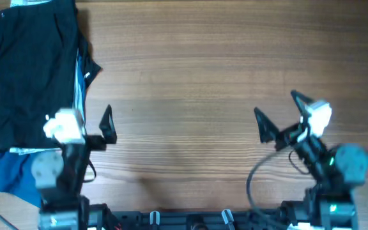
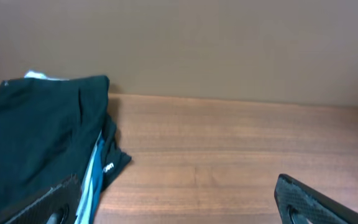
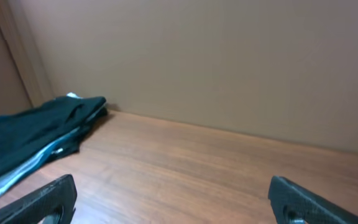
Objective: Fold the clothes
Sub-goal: 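Reach the left gripper to the black shorts on the clothes pile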
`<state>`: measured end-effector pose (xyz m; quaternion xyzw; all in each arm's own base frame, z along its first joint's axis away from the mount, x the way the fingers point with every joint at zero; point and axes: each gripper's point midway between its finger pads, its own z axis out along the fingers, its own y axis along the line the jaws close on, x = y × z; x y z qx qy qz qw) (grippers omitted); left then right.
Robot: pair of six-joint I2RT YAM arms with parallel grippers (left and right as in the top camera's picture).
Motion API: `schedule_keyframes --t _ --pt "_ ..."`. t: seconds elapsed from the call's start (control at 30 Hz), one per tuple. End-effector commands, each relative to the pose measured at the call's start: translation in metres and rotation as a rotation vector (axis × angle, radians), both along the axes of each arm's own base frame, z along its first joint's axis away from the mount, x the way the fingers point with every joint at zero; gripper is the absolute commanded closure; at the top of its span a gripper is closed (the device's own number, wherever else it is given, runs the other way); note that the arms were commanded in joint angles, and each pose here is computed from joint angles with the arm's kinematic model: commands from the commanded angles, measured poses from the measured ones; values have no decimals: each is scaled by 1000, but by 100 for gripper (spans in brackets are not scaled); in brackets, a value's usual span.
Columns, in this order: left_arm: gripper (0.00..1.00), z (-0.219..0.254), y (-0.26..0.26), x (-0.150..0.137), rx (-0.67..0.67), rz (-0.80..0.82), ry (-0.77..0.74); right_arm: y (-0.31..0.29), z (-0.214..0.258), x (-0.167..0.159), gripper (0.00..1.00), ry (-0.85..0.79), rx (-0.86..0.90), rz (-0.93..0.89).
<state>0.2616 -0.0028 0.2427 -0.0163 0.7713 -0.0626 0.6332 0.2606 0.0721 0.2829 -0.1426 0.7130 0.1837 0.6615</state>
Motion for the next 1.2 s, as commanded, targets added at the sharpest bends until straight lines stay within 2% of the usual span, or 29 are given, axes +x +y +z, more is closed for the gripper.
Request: schedule_keyframes --t 0.0,0.1,0.2,0.33,0.5,0.6,0.7,0.87,0.93,1.07,1.17 --pt "0 20 1 25 -31 1 127 11 23 24 0 71 -62 75" --pt "0 25 4 53 -44 1 249 20 27 54 0 180 -138 81" --pt "0 24 4 77 -55 -14 299 33 25 80 0 251 -230 52" --pt "0 -2 -2 100 -78 -56 367 65 -2 120 0 354 -342 56" --pt "0 4 4 133 -64 -52 276 78 -57 150 0 477 -352 91" --pt "0 6 20 161 -65 -16 247 95 -77 153 0 513 -321 185" --pt "0 -10 54 199 -46 88 296 111 -81 152 0 514 -283 271" --pt "1 -46 95 272 20 178 361 114 -80 151 0 509 -273 290" --pt "2 -62 101 292 50 180 382 114 -80 151 2 511 -274 290" --pt "2 -113 113 321 59 197 450 114 -80 151 7 510 -275 290" --pt "3 -155 123 328 87 220 498 113 -80 151 9 510 -276 287"
